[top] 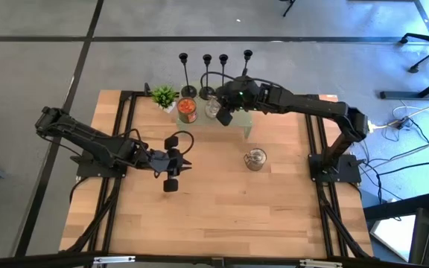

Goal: Pick & Place candle stick holders
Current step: Put the brown scented candle on the shelf aligned with the orange scented candle

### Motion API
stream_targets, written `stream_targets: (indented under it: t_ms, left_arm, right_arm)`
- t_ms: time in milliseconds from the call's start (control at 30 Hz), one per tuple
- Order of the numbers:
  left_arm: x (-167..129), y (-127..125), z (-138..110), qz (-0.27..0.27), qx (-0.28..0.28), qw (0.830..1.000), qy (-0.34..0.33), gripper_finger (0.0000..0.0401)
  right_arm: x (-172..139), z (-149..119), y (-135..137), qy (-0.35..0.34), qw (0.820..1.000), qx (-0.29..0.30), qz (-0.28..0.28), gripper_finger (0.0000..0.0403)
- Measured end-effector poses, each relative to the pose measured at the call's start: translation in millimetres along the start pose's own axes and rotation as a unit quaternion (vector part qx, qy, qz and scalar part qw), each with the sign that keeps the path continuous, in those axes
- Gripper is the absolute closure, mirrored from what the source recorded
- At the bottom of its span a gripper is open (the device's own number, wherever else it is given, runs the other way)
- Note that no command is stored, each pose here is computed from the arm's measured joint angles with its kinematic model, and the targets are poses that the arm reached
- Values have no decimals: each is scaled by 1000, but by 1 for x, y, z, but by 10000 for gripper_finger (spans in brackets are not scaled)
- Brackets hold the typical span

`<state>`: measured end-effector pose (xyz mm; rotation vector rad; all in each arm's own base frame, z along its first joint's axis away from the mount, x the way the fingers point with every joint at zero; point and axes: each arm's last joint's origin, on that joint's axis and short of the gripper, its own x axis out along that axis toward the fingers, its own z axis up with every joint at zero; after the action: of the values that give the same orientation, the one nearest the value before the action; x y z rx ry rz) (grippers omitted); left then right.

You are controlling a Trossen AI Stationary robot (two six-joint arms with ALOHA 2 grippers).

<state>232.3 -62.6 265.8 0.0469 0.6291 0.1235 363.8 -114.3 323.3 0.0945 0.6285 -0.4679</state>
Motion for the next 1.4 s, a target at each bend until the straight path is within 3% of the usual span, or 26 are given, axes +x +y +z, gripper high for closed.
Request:
stream_targets:
  t_ms: [167, 867, 1100, 1400]
  left_arm:
    - [0, 0, -1, 1, -12, 1000, 4, 343]
    - [0, 0, -1, 1, -18, 1000, 6, 343]
    - [0, 0, -1, 1, -18, 1000, 5, 343]
    - [0, 0, -1, 1, -17, 1000, 5, 343]
  right_arm:
    - [12, -3, -2, 4, 1000, 4, -2, 381]
    - [13, -2, -6, 5, 1000, -28, 12, 380]
    - [13, -1, -8, -3, 999, -39, -22, 379]
    - [12, -1, -6, -4, 999, -45, 1, 379]
